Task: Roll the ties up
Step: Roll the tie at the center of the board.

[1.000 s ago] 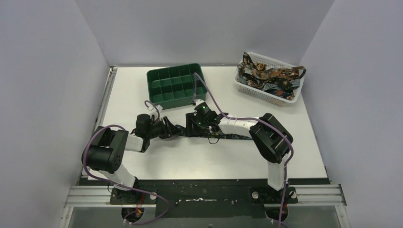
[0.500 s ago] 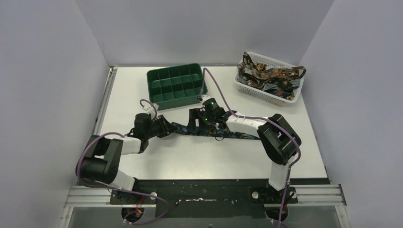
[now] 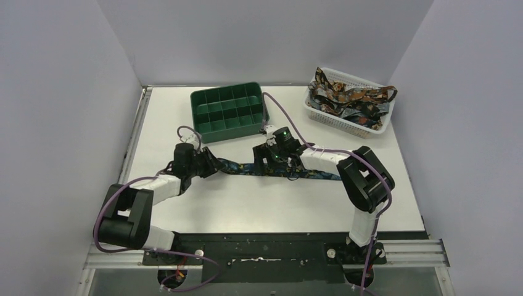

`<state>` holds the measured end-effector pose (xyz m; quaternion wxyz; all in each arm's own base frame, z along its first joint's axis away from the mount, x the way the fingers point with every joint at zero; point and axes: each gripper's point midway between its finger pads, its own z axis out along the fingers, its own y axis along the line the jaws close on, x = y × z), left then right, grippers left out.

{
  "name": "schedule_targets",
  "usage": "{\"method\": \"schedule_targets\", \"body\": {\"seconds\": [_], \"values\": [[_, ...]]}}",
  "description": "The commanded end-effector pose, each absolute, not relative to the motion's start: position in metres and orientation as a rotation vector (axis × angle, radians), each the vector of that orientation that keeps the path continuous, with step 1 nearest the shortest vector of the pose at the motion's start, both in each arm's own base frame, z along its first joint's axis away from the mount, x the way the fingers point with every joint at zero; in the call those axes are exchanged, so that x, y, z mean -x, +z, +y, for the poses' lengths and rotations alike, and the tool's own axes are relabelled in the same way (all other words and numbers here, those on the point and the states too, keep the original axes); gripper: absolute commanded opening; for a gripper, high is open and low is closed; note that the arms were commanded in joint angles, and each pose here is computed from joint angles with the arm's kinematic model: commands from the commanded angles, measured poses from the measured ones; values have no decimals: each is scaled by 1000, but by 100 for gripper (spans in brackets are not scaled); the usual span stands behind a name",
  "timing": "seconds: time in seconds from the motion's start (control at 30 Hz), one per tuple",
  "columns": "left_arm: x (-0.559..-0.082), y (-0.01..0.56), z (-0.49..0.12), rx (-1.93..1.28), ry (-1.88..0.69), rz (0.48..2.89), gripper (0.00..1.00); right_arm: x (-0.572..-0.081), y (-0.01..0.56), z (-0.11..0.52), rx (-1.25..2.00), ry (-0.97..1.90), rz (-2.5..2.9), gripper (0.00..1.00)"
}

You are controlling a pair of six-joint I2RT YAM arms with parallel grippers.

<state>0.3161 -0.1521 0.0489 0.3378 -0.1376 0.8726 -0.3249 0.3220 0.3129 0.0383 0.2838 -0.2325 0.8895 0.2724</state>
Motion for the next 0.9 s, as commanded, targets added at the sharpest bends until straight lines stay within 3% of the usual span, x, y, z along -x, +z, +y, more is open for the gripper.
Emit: {"method": "schedule_targets", "body": {"seconds": [0.0, 0.37, 0.87], "values": [[-328, 69, -149, 336, -802, 2245, 27, -309, 42, 327, 836, 820, 2325, 76], [-330, 79, -139, 236, -603, 2277, 28, -286, 36, 343, 900, 861, 2325, 74], [-321, 91, -139, -6, -360, 2399, 31, -308, 32, 329, 671, 772, 2374, 75]]}}
